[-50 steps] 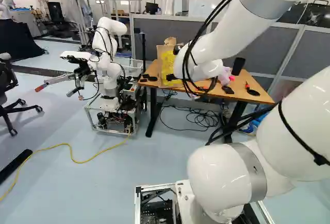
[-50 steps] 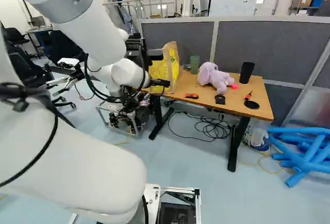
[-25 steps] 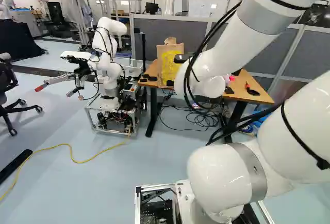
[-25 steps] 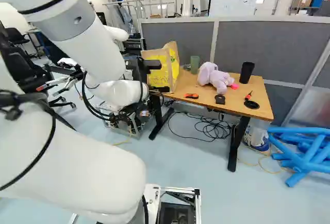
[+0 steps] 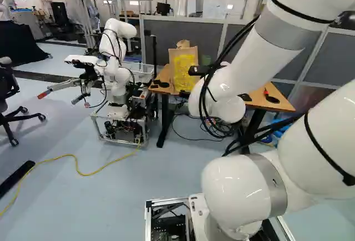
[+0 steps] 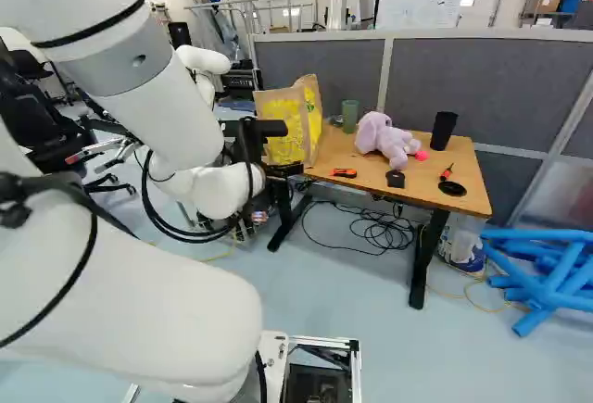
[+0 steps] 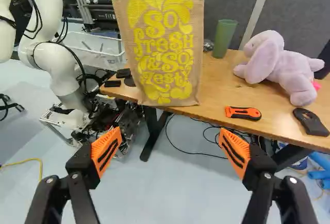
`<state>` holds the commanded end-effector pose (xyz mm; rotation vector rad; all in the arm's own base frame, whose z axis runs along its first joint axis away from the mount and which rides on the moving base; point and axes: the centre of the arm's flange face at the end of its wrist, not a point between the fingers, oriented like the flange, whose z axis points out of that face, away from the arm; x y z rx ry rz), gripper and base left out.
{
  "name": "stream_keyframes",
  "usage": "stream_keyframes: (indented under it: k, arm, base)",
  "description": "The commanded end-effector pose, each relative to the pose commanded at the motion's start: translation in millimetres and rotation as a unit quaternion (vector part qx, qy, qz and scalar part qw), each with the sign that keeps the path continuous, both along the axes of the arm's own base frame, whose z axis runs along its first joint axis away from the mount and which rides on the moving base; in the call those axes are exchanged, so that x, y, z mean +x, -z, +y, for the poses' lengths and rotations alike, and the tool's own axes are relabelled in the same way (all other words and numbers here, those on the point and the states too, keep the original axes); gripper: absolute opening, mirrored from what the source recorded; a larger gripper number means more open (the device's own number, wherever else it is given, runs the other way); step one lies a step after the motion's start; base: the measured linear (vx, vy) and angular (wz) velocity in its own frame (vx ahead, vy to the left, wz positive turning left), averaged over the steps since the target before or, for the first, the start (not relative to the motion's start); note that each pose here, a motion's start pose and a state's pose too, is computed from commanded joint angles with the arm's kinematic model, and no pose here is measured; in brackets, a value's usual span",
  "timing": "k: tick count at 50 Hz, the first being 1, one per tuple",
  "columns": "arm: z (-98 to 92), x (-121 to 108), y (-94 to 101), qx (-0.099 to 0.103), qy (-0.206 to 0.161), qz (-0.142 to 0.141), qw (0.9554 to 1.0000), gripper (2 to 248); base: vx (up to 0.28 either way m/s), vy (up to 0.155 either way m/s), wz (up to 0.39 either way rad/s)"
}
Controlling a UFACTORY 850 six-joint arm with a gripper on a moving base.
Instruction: Pick up the bag on the ground and place it on the table
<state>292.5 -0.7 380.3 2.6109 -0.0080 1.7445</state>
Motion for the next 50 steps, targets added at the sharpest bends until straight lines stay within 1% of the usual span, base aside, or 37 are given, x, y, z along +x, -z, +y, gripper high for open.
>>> stream_keyframes:
  k: [25, 50]
  arm:
    - [0.6, -17, 11.6, -0.001, -0.002, -0.024, 0.9997, 247]
    - [0.7, -22, 14.7, -0.001, -0.003, -0.031, 0.9995, 247]
  base:
    - [0.0, 0.0, 0.0]
    - [0.0, 0.0, 0.0]
